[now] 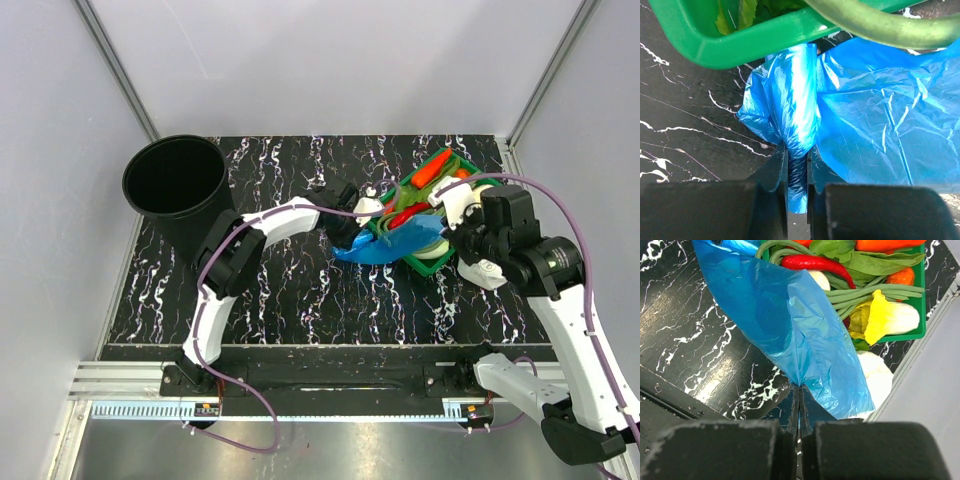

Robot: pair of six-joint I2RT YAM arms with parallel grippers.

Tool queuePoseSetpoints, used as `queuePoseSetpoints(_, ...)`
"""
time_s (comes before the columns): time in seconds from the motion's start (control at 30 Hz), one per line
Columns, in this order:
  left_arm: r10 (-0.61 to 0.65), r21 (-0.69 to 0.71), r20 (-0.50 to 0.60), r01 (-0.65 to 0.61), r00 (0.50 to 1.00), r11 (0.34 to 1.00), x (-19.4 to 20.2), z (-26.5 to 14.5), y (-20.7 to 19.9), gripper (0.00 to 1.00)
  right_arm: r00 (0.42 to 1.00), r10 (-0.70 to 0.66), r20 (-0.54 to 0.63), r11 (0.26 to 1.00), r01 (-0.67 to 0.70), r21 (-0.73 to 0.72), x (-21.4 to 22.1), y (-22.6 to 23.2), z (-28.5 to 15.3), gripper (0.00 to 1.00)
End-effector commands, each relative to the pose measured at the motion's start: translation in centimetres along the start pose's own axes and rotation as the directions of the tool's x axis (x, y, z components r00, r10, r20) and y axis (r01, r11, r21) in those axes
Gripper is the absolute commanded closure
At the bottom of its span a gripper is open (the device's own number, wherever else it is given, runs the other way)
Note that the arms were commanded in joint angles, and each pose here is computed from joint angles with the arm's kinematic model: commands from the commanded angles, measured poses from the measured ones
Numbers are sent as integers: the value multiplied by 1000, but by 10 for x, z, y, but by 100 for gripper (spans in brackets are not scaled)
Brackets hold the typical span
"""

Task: Put the trash bags into the trash bin

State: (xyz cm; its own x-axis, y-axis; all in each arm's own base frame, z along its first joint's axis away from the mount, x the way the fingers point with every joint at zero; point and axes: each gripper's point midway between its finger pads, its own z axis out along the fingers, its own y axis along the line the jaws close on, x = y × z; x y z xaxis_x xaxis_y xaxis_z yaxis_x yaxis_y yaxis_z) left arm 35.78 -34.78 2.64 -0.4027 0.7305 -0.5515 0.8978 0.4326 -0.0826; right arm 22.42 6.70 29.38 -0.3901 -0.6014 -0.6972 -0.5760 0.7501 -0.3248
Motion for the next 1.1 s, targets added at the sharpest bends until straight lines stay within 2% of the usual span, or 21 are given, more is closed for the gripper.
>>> queuePoseSetpoints(0.0, 11, -71, 59, -7, 998, 997, -14, -24, 16, 100, 1000, -3, 0, 999, 3, -40, 4, 8, 5, 100)
queuePoseSetpoints(0.2, -78, -114, 93, 88, 993, 990, 2, -67, 35, 100, 999, 8, -40, 963, -19, -268, 24, 55, 23, 100)
queuePoseSetpoints(0.37, -157, -122, 98, 169, 983, 978, 38, -97, 43, 100, 996, 21, -83, 912, -53, -406, 40, 85, 41, 100)
queuePoseSetpoints(0.57, -243, -65, 95, 249, 965, 966, 70, -107, 43, 98, 990, -1, -138, 887, -63, -457, 64, 100, 73, 100)
queuePoseSetpoints(0.73, -304, 0, 119, 306, 945, 952, 84, -111, 43, 95, 972, -57, -227, 897, -50, -439, 104, 105, 97, 100)
queuePoseSetpoints(0.83, -273, -38, 112, 279, 955, 960, 92, -112, 47, 90, 956, -113, -272, 914, -7, -405, 126, 99, 103, 100)
queuePoseSetpoints(1.07, -241, -119, 107, 253, 965, 960, 104, -116, 54, 68, 924, -191, -332, 938, 73, -338, 153, 84, 101, 100)
